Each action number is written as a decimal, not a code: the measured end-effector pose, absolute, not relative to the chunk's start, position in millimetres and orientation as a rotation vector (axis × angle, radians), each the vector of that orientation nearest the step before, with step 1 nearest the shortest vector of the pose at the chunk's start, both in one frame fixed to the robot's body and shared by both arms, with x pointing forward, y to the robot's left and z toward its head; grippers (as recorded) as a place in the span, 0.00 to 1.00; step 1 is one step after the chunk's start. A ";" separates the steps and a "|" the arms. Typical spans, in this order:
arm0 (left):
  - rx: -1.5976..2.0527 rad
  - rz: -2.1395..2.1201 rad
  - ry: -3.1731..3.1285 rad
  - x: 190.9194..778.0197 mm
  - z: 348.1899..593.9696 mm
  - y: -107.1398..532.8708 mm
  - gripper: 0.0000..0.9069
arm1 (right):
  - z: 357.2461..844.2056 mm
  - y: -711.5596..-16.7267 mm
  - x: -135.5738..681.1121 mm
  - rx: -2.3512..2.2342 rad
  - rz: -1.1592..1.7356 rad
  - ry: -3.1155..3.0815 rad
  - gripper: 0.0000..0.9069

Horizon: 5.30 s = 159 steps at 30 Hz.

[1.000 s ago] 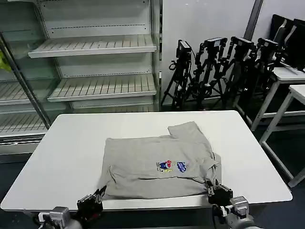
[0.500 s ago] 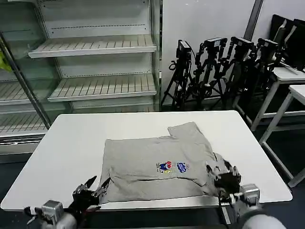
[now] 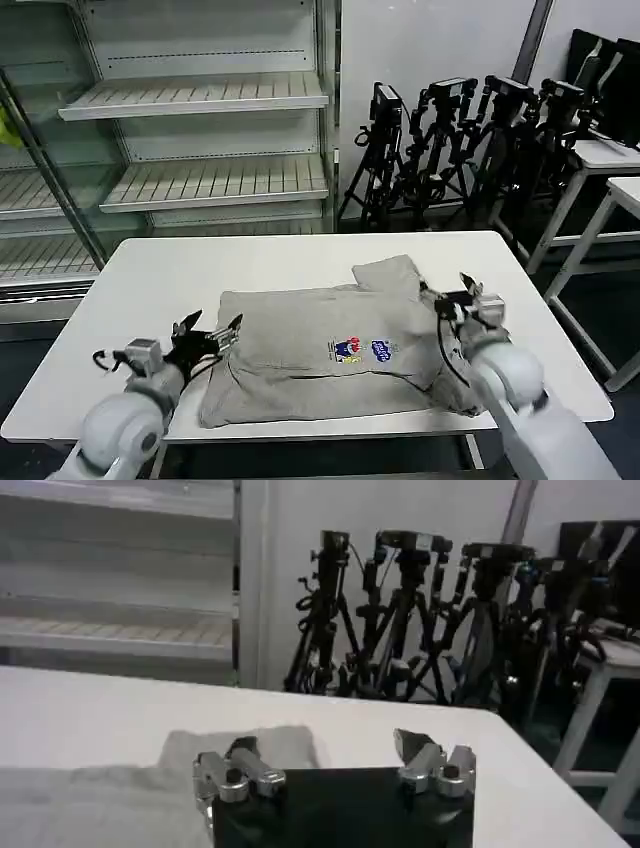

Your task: Fold and organize the clothes.

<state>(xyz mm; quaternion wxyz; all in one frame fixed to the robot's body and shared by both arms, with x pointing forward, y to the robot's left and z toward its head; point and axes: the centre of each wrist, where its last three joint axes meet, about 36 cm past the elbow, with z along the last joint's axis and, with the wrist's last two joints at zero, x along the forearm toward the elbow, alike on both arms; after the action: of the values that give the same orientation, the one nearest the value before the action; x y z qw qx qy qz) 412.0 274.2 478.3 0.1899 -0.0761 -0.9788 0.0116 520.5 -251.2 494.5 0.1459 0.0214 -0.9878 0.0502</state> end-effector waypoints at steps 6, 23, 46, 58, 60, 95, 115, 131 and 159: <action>-0.190 0.038 -2.741 458.4 468.7 266.8 1.00 | 489.0 -241.0 576.3 0.036 0.144 -2.816 1.00; -0.110 0.016 -2.657 515.4 439.6 265.9 1.00 | 446.4 -226.5 632.5 -0.003 0.104 -2.650 1.00; -0.144 0.162 -2.592 513.8 425.5 271.8 0.02 | 434.3 -222.0 633.7 0.023 -0.007 -2.624 0.00; -0.186 0.217 -2.591 506.9 431.7 277.5 0.02 | 440.7 -231.5 624.5 0.036 -0.104 -2.705 0.00; -0.186 0.219 -2.593 505.2 433.8 279.5 0.02 | 445.1 -233.8 620.5 0.046 -0.121 -2.726 0.00; -0.324 0.116 -2.608 383.6 452.5 268.3 0.02 | 442.9 -277.3 415.5 0.096 -0.072 -2.848 0.00; -0.294 0.068 -2.595 364.9 449.4 273.3 0.02 | 424.3 -278.1 365.2 0.042 -0.058 -2.735 0.39; -0.260 0.121 -2.632 348.3 463.7 272.7 1.00 | 450.4 -281.6 343.7 0.019 -0.009 -2.795 1.00; -0.004 0.517 -2.581 315.0 421.5 240.9 0.02 | 475.8 -277.6 284.7 -0.026 -0.025 -2.827 1.00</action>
<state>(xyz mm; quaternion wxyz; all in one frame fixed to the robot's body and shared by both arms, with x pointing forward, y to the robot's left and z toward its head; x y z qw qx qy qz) 315.0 240.9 421.5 0.2521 -0.0016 -0.9488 0.1903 284.7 -277.6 475.8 0.1566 -0.0089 -0.9876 -0.0087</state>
